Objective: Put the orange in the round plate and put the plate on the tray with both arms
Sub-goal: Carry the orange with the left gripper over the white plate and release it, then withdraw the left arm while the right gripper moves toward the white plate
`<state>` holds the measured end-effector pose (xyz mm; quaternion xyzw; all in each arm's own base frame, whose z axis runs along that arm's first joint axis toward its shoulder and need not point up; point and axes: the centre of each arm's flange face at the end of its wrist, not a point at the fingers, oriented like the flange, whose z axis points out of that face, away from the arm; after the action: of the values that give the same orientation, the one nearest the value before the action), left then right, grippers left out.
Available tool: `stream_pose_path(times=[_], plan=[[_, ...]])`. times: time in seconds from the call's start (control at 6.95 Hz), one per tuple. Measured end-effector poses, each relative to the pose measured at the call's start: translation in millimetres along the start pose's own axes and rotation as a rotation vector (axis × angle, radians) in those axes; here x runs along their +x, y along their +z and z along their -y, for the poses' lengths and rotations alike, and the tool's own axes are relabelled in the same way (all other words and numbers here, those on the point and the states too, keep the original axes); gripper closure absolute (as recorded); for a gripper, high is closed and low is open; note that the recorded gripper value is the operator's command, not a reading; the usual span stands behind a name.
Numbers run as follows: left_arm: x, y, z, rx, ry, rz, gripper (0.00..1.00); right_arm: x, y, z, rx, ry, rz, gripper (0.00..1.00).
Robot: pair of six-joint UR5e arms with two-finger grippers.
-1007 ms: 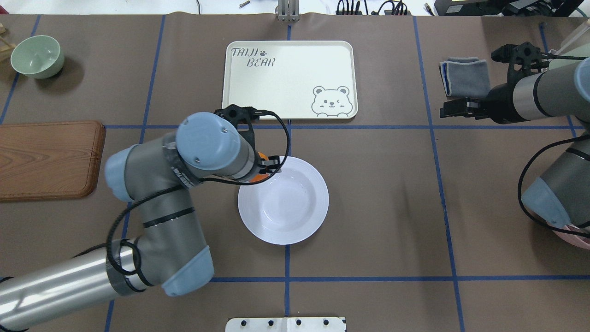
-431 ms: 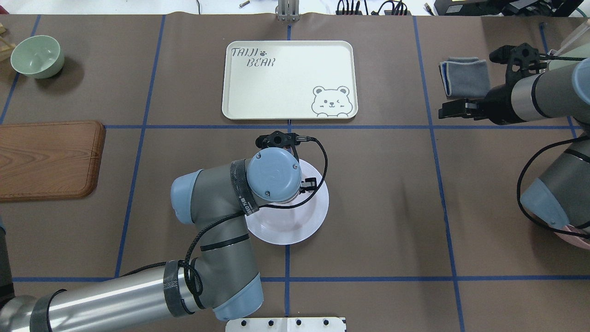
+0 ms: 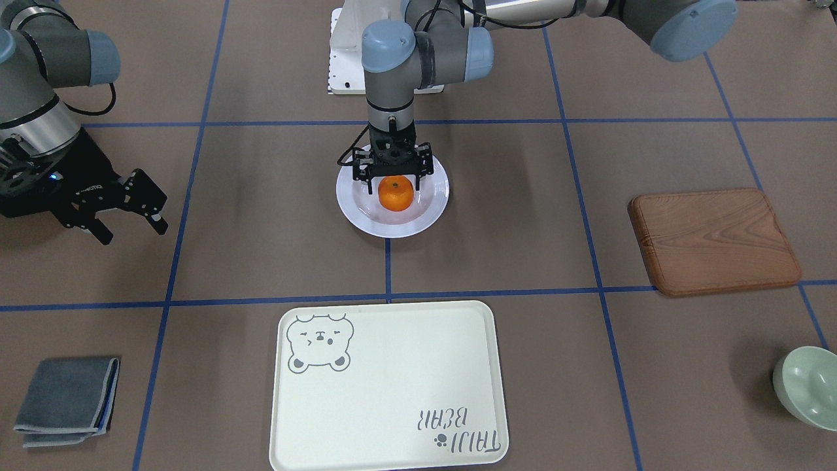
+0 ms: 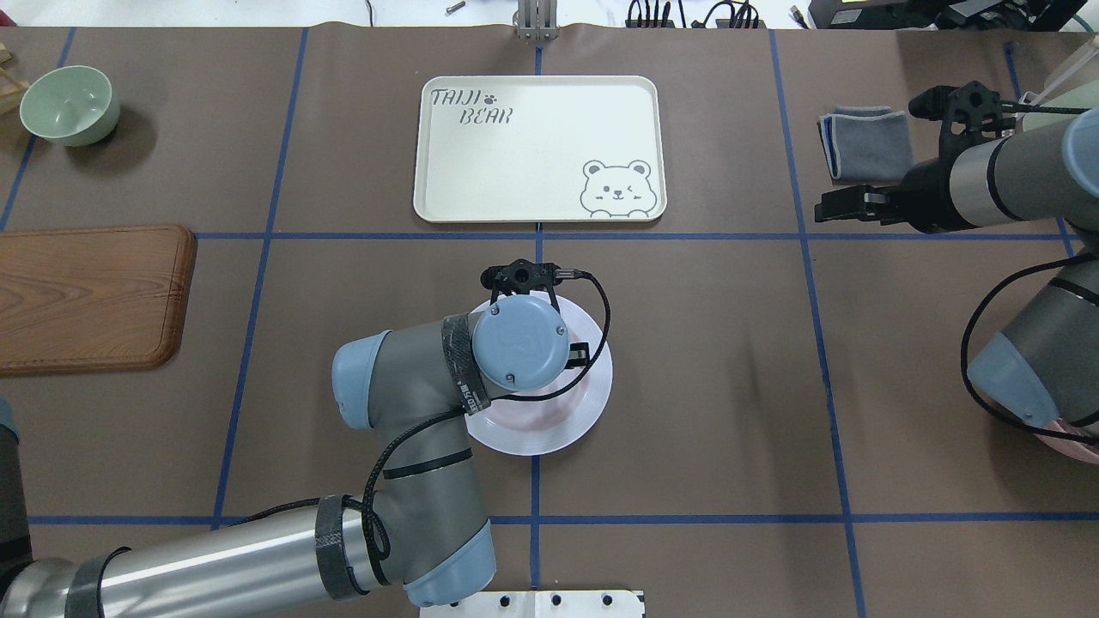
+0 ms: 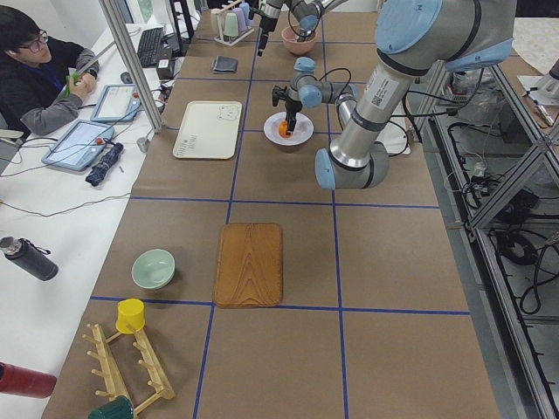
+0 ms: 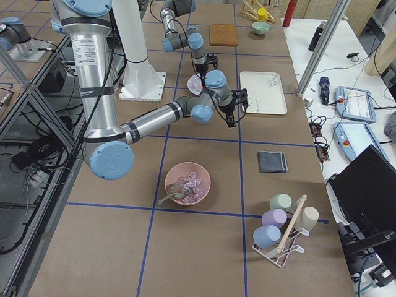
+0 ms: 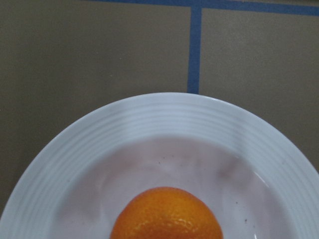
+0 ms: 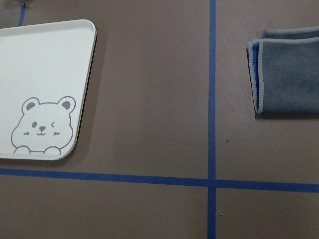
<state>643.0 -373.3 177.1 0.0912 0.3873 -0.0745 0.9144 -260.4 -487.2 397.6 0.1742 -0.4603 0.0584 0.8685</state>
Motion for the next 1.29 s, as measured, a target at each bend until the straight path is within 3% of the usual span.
stream_pose_path(times=[0.29,0.58,0.86,1.29], plan=[[-9,-32,12,0.007,0.008,-0.051,0.02,-9,-3,3,0.008,0.062,0.015,0.01],[-59,-79,68,-0.024,0.047,-0.048,0.02,-39,-5,6,0.014,0.21,0.058,0.0],[-151,-109,145,-0.056,0.159,-0.008,0.02,-87,-1,-14,0.028,0.303,0.147,0.0],[-337,-127,248,-0.078,0.415,0.106,0.02,-159,8,-79,0.081,0.571,0.236,0.01]])
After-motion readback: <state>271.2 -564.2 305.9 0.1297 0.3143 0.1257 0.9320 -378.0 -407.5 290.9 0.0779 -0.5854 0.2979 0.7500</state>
